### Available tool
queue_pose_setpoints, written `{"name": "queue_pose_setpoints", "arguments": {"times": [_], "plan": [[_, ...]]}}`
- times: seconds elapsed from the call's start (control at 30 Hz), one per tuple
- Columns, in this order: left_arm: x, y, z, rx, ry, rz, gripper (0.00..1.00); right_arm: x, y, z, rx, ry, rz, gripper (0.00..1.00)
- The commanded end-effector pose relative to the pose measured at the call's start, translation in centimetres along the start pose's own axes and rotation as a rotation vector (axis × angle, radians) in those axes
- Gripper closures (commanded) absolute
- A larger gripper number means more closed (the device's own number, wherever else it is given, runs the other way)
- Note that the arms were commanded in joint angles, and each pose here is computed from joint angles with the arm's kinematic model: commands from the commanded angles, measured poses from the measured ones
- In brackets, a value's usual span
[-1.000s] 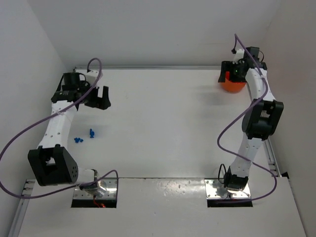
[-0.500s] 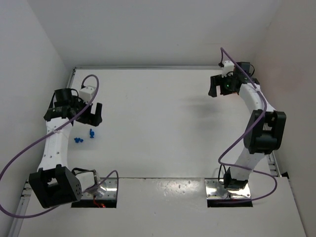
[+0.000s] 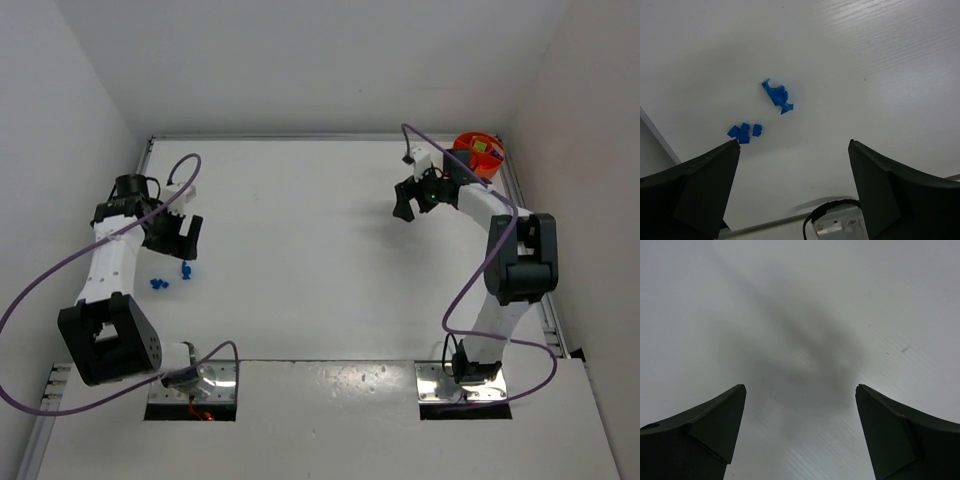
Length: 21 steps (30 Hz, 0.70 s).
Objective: Sort the legos into containers by color
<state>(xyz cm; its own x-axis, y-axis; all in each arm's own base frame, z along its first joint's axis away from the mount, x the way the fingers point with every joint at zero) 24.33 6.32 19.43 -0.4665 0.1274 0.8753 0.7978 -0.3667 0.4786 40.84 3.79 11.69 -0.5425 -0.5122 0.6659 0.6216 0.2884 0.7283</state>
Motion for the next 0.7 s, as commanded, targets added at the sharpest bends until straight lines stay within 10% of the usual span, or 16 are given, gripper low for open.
{"name": "queue_pose_setpoints", "arguments": {"times": [0.0, 0.67], "plan": [[0.4, 0.2, 1.4, -0.058, 0.032, 0.051, 0.03, -1.8, 0.9, 1.4, 0.182, 0.083, -0.102, 0.09], [-6.4, 0.2, 1.9, -0.004, -0.07, 0.289, 0.13, -7.7, 0.8, 2.8, 0.16, 0.088, -0.067, 0.09]]}}
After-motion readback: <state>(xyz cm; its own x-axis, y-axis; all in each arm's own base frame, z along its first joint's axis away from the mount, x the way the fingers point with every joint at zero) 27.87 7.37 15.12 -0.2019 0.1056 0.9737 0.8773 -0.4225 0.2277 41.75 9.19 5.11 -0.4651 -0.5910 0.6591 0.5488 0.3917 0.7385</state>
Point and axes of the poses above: each gripper's point midway between its finger pads, its own x axis back along the fingers, its own z axis along the line the jaws close on, y = z × x, the point moved 7 cm from there along x, back along the fingers, and after that the axes turned 7 degrees about -x, right-handed, at the moved point
